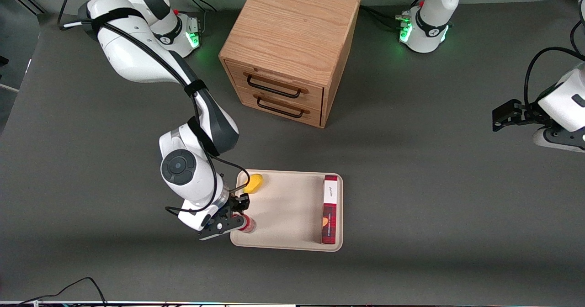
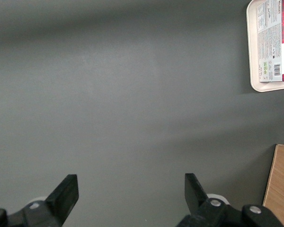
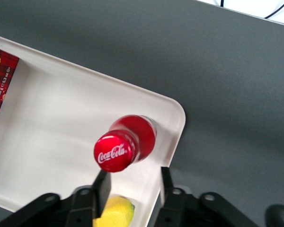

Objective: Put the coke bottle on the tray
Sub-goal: 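Lower the bottle upright onto the tray and open the right gripper, then raise the right gripper away from the bottle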

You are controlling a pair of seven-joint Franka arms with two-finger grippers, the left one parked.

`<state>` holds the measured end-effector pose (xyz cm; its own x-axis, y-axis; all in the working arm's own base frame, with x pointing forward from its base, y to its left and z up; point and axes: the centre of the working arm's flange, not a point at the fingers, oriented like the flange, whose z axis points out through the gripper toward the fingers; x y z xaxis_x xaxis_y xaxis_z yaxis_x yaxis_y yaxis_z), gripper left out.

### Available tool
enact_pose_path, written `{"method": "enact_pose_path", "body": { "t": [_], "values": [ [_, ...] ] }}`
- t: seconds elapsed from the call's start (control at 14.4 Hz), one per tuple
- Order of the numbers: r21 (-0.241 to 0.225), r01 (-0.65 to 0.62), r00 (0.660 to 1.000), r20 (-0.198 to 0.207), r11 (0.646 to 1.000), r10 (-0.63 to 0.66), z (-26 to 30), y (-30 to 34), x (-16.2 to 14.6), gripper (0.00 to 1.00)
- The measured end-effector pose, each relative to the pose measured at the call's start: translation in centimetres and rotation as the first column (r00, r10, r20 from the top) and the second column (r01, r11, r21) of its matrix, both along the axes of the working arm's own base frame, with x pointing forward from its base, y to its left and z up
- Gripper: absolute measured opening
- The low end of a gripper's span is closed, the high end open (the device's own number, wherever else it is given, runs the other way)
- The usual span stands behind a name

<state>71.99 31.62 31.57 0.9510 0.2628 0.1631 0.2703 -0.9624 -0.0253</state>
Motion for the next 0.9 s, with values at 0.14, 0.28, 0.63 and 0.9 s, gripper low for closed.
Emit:
{"method": "enact_pose_path", "body": {
  "t": [0.14, 0.28, 0.63, 0.9],
  "values": [
    [0.005, 0.023, 1.000, 0.001, 1.000, -0.023, -0.2, 0.1, 0.0, 0.74],
    [0.012, 0.039, 0.999, 0.014, 0.999, -0.040, 0.6, -0.1, 0.3, 0.95],
    [-0.039, 0.092, 0.993, -0.063, 0.995, -0.095, 6.7, -4.8, 0.0, 1.00],
    [-0.042, 0.139, 0.987, -0.072, 0.989, -0.142, 14.4, -11.7, -3.5, 1.00]
  ]
}}
